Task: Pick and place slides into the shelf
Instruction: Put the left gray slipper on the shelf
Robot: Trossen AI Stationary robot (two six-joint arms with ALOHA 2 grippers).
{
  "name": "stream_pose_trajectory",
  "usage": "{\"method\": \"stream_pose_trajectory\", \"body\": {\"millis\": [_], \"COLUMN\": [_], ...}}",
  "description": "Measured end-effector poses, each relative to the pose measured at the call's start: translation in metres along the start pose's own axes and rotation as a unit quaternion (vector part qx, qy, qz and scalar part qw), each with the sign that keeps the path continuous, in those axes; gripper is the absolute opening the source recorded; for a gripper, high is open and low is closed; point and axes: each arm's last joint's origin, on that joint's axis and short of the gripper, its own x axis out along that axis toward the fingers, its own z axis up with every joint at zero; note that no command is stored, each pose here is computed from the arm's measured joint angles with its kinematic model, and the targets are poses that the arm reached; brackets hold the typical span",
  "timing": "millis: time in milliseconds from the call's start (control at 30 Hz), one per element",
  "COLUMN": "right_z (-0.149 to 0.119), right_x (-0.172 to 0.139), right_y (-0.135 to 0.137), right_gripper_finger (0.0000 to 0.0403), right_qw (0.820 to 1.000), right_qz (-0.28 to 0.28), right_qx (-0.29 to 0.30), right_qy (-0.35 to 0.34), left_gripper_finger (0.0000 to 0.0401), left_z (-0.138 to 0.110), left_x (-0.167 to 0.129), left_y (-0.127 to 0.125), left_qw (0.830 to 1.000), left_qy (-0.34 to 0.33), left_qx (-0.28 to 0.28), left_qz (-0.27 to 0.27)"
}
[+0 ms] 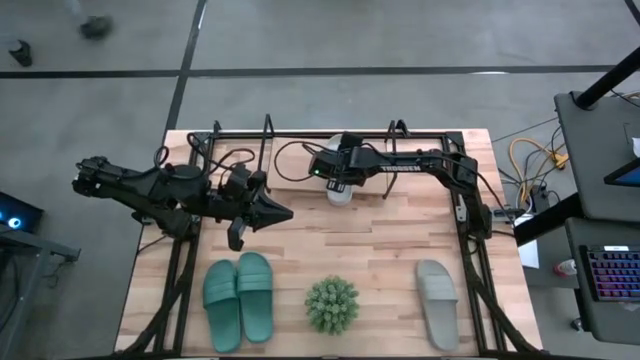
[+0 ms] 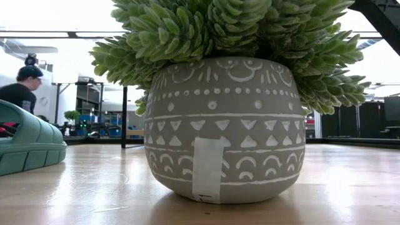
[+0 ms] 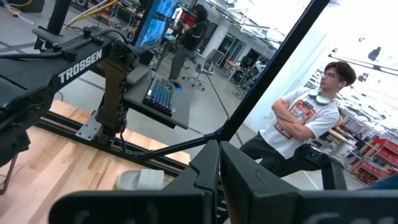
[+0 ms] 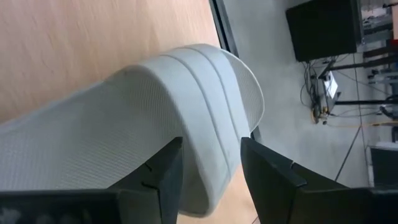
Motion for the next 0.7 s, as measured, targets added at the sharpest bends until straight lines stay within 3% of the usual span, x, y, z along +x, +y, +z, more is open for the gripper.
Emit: {"method": "stream_pose_trajectory", "body": {"millis": [433, 700], "right_z": [-0.001, -0.003], "right_x": [0.027, 0.025], "right_y": [-0.033, -0.024], "right_gripper_finger": [0.0151, 0.0151], "right_qw": [1.0, 0.998], "right_qz": [-0.011, 0.062], "right_qx": [0.023, 0.014], "right_qy": [0.014, 0.011], "left_gripper_finger": [0.0, 0.0], "left_z": [0.001, 0.001], "left_x": [0.001, 0.001], "left_y": [-0.001, -0.001], "left_qw": [1.0, 1.0], "left_qy": [-0.004, -0.004], "left_qx": [-0.002, -0.003], "left_qz": [-0.003, -0.002]}}
